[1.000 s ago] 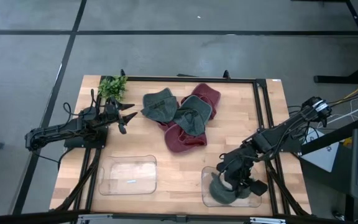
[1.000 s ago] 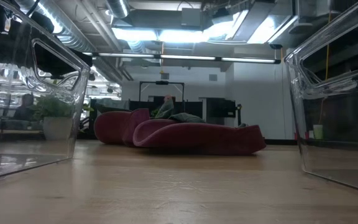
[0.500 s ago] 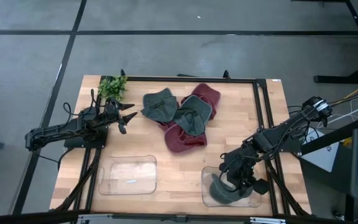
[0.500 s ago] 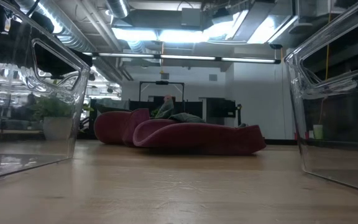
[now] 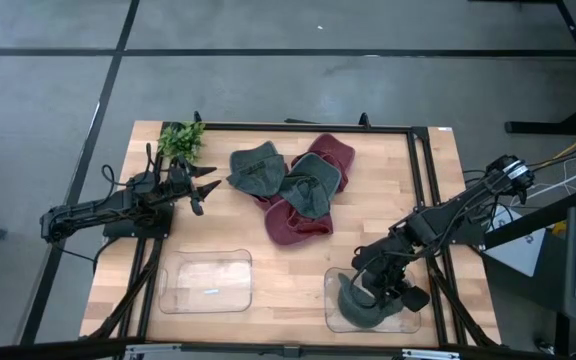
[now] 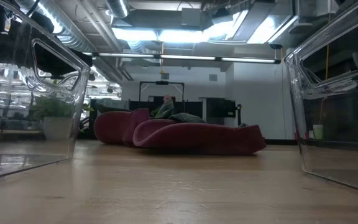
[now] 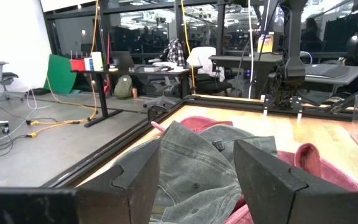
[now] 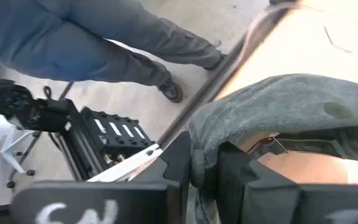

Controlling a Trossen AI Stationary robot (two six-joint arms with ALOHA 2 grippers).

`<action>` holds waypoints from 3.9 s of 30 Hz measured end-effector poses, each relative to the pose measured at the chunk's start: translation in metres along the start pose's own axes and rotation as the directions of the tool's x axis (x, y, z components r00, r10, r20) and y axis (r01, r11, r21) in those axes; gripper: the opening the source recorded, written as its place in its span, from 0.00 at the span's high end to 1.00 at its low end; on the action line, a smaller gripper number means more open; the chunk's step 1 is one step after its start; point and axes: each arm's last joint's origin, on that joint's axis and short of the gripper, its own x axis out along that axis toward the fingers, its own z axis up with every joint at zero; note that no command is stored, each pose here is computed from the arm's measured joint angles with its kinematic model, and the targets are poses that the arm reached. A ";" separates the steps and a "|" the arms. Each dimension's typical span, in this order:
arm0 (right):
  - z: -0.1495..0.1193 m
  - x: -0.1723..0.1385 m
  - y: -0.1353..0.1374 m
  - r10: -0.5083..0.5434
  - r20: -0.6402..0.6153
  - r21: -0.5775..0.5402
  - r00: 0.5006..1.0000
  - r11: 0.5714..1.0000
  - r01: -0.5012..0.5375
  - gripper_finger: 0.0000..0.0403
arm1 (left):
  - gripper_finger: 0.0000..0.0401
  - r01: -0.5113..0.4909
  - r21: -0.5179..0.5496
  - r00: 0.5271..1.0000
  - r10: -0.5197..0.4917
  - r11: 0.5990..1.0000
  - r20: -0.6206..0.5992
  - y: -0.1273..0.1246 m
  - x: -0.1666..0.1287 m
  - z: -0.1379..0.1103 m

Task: Pick & Place hat
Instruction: Put the bottom right black cap into the right transparent bin, then put the right black cap into the right transparent bin

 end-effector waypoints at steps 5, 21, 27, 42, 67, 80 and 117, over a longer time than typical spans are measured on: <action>-0.012 0.008 -0.008 -0.072 -0.040 -0.008 0.997 0.997 0.071 0.82 | 0.51 0.000 0.000 1.000 0.000 1.000 0.000 0.000 0.000 0.000; -0.022 0.013 -0.018 -0.177 -0.071 -0.007 0.982 0.984 0.177 0.76 | 0.51 0.000 0.000 1.000 0.000 1.000 0.000 0.000 0.000 0.000; -0.024 0.000 -0.015 -0.222 -0.041 -0.011 0.974 0.975 0.221 0.59 | 0.51 0.000 0.000 1.000 0.000 1.000 0.000 0.000 0.000 0.000; -0.036 -0.046 -0.015 -0.335 0.021 0.095 0.942 0.939 0.332 0.35 | 0.51 0.000 0.000 1.000 0.000 1.000 0.000 0.000 0.000 0.000; -0.019 -0.111 -0.070 -0.555 0.283 0.378 0.782 0.814 0.441 0.34 | 0.51 0.000 0.000 1.000 0.000 1.000 0.000 0.000 0.000 0.000; -0.017 -0.099 -0.165 -0.793 0.152 0.727 0.590 0.495 0.477 0.34 | 0.51 0.001 0.000 1.000 -0.001 1.000 0.000 0.000 0.000 0.000; 0.013 -0.033 -0.211 -0.874 -0.178 0.749 0.452 0.178 0.638 0.34 | 0.51 0.000 0.000 1.000 0.000 1.000 0.000 0.000 0.000 0.000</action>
